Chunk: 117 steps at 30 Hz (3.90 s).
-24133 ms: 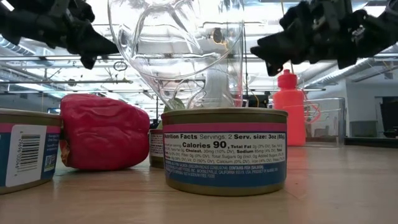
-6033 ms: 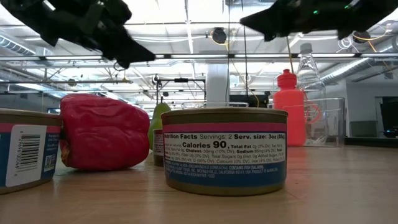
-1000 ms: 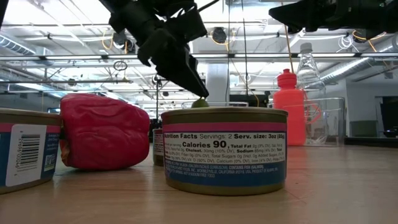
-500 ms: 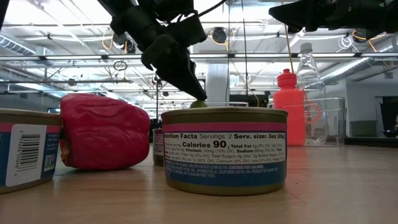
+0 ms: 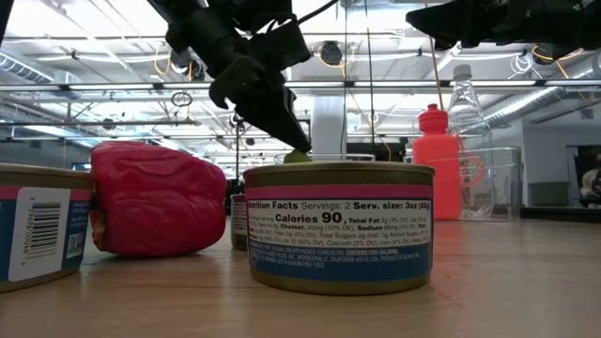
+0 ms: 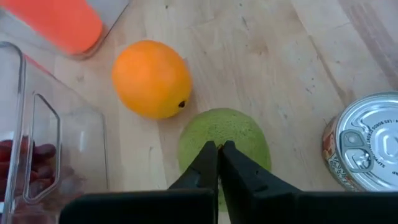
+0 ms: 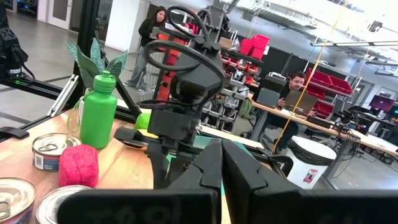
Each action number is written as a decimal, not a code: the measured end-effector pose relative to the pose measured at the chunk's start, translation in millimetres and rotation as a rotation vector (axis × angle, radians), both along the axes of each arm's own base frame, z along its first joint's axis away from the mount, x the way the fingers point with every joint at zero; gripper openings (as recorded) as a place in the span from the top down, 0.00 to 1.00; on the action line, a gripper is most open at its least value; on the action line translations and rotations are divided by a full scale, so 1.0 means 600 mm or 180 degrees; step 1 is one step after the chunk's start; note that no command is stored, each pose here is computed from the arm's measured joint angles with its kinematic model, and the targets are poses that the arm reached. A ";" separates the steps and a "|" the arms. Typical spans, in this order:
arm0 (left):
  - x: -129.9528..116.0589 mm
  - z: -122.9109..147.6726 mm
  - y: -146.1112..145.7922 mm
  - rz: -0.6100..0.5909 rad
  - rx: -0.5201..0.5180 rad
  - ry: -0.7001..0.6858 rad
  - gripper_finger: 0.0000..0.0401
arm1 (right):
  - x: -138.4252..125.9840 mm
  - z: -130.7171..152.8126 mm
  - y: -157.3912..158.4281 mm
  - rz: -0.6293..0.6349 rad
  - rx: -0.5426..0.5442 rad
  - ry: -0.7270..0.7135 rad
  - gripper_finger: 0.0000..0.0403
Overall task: Pick & Place Food Item
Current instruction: Put the pear into the left transparent bin, then put the green tuna can into the green bin
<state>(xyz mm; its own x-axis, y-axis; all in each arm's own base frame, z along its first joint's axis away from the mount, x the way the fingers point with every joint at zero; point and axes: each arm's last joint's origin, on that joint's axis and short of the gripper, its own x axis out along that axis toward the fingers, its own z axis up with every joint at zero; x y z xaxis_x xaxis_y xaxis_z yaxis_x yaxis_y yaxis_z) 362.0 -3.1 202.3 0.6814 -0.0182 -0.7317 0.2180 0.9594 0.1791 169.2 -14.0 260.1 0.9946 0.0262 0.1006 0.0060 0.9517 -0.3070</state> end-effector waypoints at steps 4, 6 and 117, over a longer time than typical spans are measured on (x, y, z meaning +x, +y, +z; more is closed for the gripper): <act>0.001 0.009 -0.004 -0.0070 0.0062 -0.0066 0.99 | 0.000 0.000 0.000 0.0000 0.0000 0.0001 1.00; 0.004 0.029 -0.001 -0.0054 0.0066 -0.0183 0.99 | 0.000 0.000 0.000 0.0000 0.0000 0.0001 1.00; -0.426 0.029 0.072 0.1655 -0.0050 -0.2403 0.99 | 0.029 -0.019 -0.003 -0.0032 -0.0218 0.0110 1.00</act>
